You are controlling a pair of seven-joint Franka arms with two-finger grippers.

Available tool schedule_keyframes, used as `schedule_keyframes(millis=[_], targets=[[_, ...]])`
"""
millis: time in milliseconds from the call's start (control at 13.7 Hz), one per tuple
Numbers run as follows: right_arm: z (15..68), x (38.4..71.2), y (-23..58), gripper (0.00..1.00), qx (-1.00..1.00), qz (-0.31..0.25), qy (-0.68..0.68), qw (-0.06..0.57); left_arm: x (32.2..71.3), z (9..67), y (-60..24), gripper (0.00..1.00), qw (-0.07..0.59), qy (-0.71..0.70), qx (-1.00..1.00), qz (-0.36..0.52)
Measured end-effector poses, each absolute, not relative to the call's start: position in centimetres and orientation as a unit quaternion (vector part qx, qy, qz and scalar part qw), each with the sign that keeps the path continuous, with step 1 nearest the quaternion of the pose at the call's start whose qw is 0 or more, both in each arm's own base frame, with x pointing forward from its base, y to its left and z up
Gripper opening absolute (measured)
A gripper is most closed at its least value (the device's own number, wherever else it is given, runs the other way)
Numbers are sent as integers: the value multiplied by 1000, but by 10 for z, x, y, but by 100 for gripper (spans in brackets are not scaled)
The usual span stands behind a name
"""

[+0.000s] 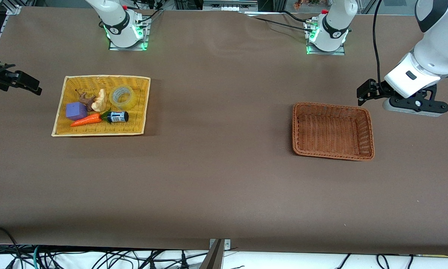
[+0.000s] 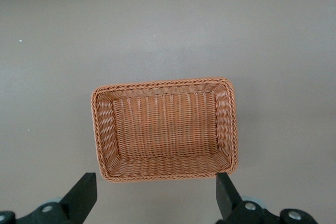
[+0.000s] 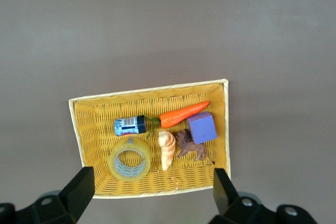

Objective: Transfer tape with both arms
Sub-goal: 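Lower the right gripper over the clear tape roll on the yellow tray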

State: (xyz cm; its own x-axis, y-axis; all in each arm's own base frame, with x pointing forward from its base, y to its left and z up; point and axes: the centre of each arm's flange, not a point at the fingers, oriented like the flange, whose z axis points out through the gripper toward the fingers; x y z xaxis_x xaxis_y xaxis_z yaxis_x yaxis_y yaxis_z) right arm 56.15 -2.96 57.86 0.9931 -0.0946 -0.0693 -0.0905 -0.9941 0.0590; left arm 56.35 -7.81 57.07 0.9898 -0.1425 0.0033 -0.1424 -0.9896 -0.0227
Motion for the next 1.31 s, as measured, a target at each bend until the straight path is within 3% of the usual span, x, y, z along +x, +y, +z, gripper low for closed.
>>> schedule_keyframes(millis=[291,437,801,1019,1311], targets=[[499,585,-28,100,997,-58,-43,18,563,571,-79,100,11,72,-997,-3],[443,581,-23,100,997,-60,-43,10,563,571,-79,100,11,72,-997,-3],[342,536,34,100,995,-59,-86,1,563,571,-79,100,11,72,-997,-3],[308,495,77,100,995,-53,-85,5,563,571,-79,100,11,72,-997,-3],[276,463,75,100,996,-35,-85,4,563,571,-79,100,11,72,-997,-3]])
